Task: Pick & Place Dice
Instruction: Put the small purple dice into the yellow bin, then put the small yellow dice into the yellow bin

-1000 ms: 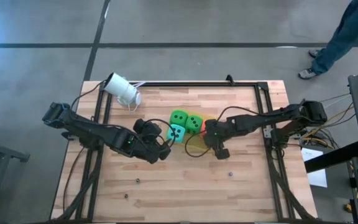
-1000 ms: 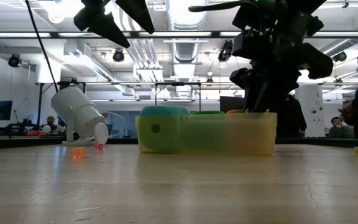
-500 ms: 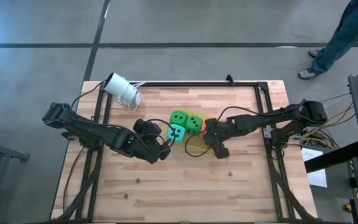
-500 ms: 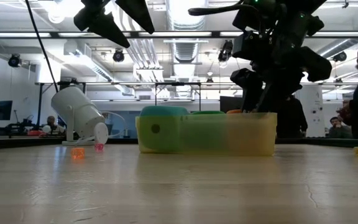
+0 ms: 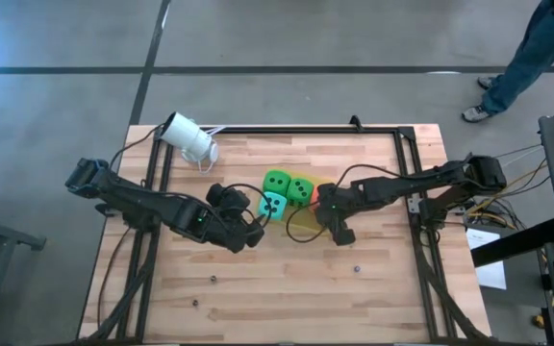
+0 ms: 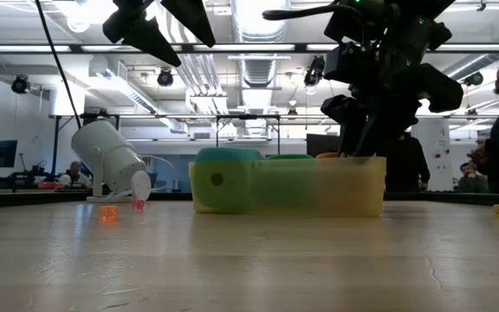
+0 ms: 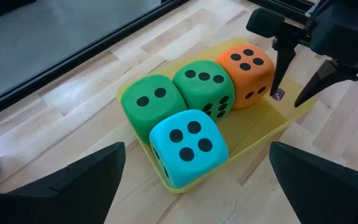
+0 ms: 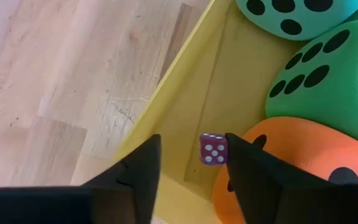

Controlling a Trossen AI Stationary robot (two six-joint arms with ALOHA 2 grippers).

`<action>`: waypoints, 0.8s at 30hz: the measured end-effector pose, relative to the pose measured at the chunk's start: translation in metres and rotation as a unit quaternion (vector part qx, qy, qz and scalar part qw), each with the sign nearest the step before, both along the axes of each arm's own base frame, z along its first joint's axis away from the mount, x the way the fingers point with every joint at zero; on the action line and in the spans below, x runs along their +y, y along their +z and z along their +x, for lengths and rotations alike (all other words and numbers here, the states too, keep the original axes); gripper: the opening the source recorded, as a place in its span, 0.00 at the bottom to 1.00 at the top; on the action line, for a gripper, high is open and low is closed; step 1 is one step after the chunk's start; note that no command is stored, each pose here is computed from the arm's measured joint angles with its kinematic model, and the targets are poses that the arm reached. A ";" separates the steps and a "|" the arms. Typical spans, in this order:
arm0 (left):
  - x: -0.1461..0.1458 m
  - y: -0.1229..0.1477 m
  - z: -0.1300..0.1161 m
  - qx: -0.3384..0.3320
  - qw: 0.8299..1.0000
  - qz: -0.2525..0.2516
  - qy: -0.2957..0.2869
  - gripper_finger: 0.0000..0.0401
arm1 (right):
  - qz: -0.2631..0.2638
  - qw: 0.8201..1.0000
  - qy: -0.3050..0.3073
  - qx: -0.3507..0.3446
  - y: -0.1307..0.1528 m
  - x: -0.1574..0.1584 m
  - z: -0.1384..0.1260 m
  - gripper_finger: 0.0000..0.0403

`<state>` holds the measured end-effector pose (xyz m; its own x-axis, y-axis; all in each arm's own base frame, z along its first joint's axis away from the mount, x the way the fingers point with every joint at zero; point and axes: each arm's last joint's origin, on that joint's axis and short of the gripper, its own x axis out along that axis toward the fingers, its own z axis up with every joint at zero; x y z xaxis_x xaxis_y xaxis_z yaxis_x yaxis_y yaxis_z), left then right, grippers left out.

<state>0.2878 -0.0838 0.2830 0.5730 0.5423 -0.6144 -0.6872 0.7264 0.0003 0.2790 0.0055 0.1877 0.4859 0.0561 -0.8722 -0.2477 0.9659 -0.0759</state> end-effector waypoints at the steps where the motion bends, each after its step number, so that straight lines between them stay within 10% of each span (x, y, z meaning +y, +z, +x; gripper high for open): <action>1: 0.000 0.000 0.000 0.000 1.000 0.000 0.000 1.00 | 0.000 1.000 0.000 0.000 0.000 0.000 0.000 0.39; 10: 0.000 0.000 0.000 -0.001 1.000 -0.001 0.001 1.00 | -0.001 1.000 -0.003 -0.001 0.000 0.000 0.000 0.20; 24: 0.000 0.000 0.000 -0.001 1.000 -0.001 0.001 1.00 | 0.009 0.999 -0.021 0.044 0.012 0.000 -0.004 0.35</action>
